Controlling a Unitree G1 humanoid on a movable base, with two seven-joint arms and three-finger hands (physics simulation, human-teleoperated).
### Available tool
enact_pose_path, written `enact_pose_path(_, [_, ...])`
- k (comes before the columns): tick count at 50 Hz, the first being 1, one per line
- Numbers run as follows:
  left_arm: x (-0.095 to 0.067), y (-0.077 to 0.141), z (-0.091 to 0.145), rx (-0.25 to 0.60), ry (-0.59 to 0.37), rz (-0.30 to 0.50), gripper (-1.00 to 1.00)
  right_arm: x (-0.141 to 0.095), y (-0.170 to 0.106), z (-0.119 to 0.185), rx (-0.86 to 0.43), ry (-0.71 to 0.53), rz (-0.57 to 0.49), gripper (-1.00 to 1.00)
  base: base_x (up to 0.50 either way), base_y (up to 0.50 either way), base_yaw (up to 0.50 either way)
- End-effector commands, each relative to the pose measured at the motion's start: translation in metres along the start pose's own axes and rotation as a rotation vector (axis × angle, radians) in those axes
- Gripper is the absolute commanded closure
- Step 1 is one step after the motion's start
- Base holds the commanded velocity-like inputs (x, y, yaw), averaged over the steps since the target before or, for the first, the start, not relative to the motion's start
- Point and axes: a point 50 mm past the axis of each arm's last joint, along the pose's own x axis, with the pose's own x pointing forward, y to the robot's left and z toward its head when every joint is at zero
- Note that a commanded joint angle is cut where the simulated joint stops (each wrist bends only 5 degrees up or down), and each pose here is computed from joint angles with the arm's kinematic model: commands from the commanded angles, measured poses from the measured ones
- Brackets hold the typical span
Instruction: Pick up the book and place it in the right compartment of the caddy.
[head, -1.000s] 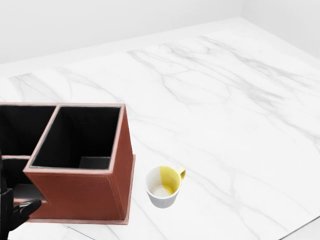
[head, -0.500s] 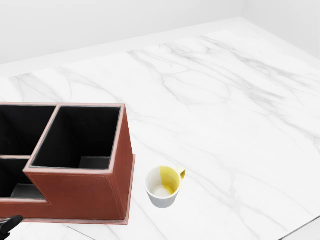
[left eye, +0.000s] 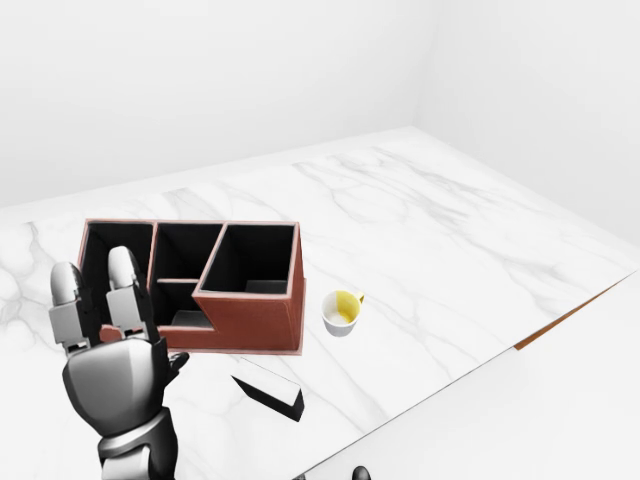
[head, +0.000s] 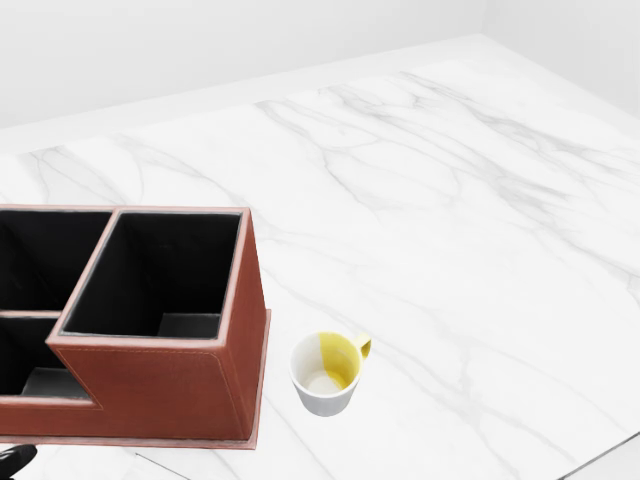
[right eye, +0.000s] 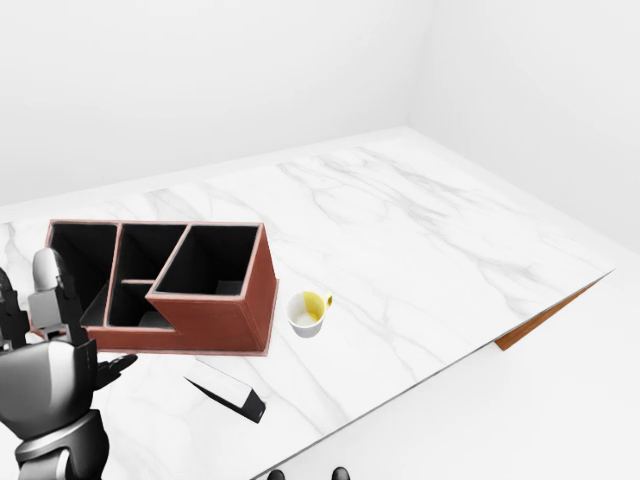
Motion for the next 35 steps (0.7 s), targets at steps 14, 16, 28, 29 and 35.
enact_pose_path(14, [-0.02,-0.004,-0.018,0.092,0.033,-0.099,-1.0,0.003,0.005,0.002,-0.016,-0.011,0.043,-1.0,0.0,0.0,0.0])
enact_pose_path(16, [-0.021,-0.004,-0.02,0.087,0.045,-0.104,-1.0,0.003,0.005,0.002,-0.016,-0.009,0.042,-1.0,0.0,0.0,0.0])
enact_pose_path(28, [-0.031,-0.008,-0.027,0.128,0.068,-0.153,-1.0,0.003,0.005,0.003,-0.018,-0.013,0.043,-1.0,0.0,0.0,0.0])
enact_pose_path(29, [-0.031,-0.008,-0.027,0.129,0.069,-0.154,-1.0,0.003,0.005,0.003,-0.018,-0.014,0.043,-1.0,0.0,0.0,0.0])
enact_pose_path(35, [-0.042,-0.017,-0.029,0.222,0.011,-0.238,-1.0,0.003,0.005,0.003,-0.019,-0.011,0.044,-1.0,0.0,0.0,0.0])
